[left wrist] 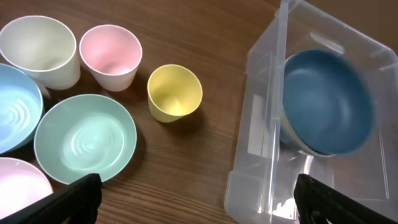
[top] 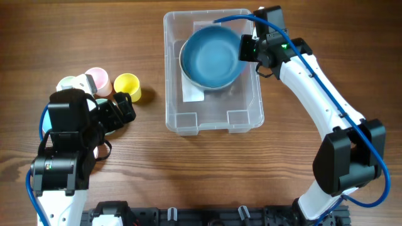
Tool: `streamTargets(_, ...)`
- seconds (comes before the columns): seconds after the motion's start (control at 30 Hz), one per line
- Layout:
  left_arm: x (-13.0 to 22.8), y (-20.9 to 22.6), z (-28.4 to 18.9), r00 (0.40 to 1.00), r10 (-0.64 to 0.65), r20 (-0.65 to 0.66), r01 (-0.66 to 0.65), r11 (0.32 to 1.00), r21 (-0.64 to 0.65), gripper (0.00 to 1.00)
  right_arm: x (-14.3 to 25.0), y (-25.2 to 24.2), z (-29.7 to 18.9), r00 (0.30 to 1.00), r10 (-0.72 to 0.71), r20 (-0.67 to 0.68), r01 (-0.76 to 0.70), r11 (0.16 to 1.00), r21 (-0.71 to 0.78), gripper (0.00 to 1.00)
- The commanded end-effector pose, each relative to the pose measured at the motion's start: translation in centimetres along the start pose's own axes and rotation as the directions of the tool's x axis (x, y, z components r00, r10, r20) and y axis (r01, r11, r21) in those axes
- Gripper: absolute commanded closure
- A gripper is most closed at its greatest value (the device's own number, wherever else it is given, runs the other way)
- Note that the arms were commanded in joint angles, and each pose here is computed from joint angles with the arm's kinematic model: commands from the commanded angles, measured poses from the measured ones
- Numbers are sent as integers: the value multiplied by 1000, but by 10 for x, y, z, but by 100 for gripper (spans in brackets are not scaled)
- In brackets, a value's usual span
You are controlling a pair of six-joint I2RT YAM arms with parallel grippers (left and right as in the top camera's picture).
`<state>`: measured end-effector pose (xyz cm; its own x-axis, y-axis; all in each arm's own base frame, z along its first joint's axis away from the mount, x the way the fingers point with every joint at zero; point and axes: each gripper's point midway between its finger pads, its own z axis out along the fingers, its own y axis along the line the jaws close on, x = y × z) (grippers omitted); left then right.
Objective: Pack container
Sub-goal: 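Carry the teal bowl with the right gripper and stack it in the bin, then withdraw the right gripper and grasp the yellow cup with the left gripper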
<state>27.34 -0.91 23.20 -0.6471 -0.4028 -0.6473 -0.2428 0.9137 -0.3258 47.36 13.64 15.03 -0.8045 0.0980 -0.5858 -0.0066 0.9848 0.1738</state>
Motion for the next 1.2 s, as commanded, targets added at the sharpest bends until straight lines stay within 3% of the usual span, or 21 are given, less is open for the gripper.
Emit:
streamTargets(0.0,-4,-5,-4,1000,2,9,-2,1000,20,0,-4,6,-10,1000,3,1,-3,1000,-16,50)
streamTargets(0.13,-4,-5,-4,1000,2,9,-2,1000,20,0,-19,-14,-65,996,51,79,-57,996,66,44)
streamTargets(0.23,-4,-6,-4,1000,2,9,-2,1000,21,0,-27,-53,-111,976,162,145,-182,973,139,2)
streamTargets(0.27,-4,-6,-4,1000,2,10,-2,1000,21,0,-28,-65,-123,971,186,151,-207,968,141,0)
streamTargets(0.4,-3,-5,-1,1000,-4,-2,4,1000,15,0,0,-116,-148,968,240,69,-250,937,246,0)
streamTargets(0.47,0,-3,2,999,-29,-40,29,1000,-2,1,40,-140,-159,924,382,-35,-348,874,338,0)
streamTargets(0.57,-12,-8,6,993,-35,-116,31,999,-40,0,82,-153,-179,872,470,-134,-386,830,403,0)
streamTargets(0.7,-36,-19,17,984,-42,-170,31,997,-66,1,104,-154,-209,863,488,-129,-403,820,407,0)
streamTargets(0.83,-55,-31,61,975,-36,-220,19,997,-77,1,119,-144,-232,890,442,-111,-385,860,337,0)
streamTargets(1.07,-7,-46,163,918,21,-396,-65,993,-99,1,127,-145,-230,892,436,-114,-378,862,337,0)
streamTargets(1.17,15,-32,196,897,-2,-442,-87,980,-181,1,129,-145,-227,891,438,-120,-377,862,340,0)
